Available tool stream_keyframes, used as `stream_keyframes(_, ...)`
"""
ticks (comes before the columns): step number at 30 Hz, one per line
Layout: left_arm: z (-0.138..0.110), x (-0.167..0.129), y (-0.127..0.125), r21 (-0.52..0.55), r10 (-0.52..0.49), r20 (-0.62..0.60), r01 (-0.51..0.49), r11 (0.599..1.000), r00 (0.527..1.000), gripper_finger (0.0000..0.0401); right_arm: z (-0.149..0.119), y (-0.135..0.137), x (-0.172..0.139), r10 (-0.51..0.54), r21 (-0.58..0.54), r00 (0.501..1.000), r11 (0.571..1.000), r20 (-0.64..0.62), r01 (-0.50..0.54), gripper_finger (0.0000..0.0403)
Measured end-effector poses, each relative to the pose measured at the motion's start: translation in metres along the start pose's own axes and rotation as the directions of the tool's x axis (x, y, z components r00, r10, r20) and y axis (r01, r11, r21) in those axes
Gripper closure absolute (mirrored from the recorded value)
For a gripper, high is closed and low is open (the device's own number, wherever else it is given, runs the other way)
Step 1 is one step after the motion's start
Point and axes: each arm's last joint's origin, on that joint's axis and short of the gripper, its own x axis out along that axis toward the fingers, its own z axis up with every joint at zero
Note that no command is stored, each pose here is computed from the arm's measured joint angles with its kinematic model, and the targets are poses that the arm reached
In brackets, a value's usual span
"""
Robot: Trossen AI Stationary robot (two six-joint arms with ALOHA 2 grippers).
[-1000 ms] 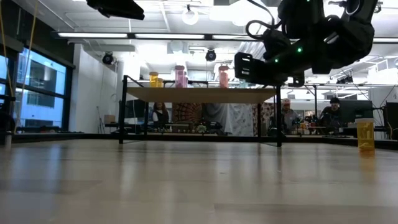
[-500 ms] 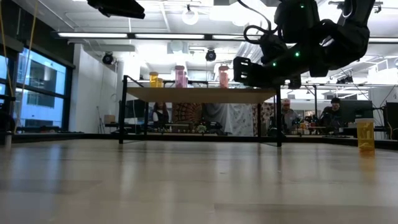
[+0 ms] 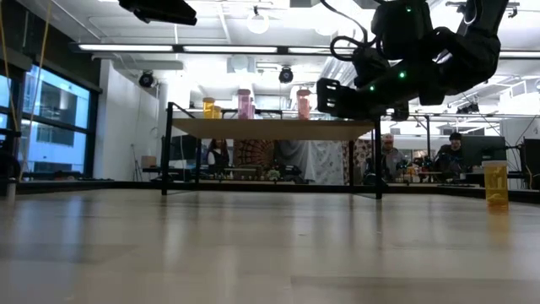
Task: Pick and place medicine bottles onto shelf by color
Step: Put the blue pill bottle on the shelf aligned with other blue pill bottles
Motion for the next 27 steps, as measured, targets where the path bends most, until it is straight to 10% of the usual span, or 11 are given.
stream_keyframes(27, 0.0, 0.0, 0.0, 0.0, 0.0, 0.0, 0.0, 1.0, 1.0, 0.0201, 0.0003, -0.0003, -0.0012, -0.017, -0.042, 1.0, 0.999, 0.002, 0.017, 0.0243)
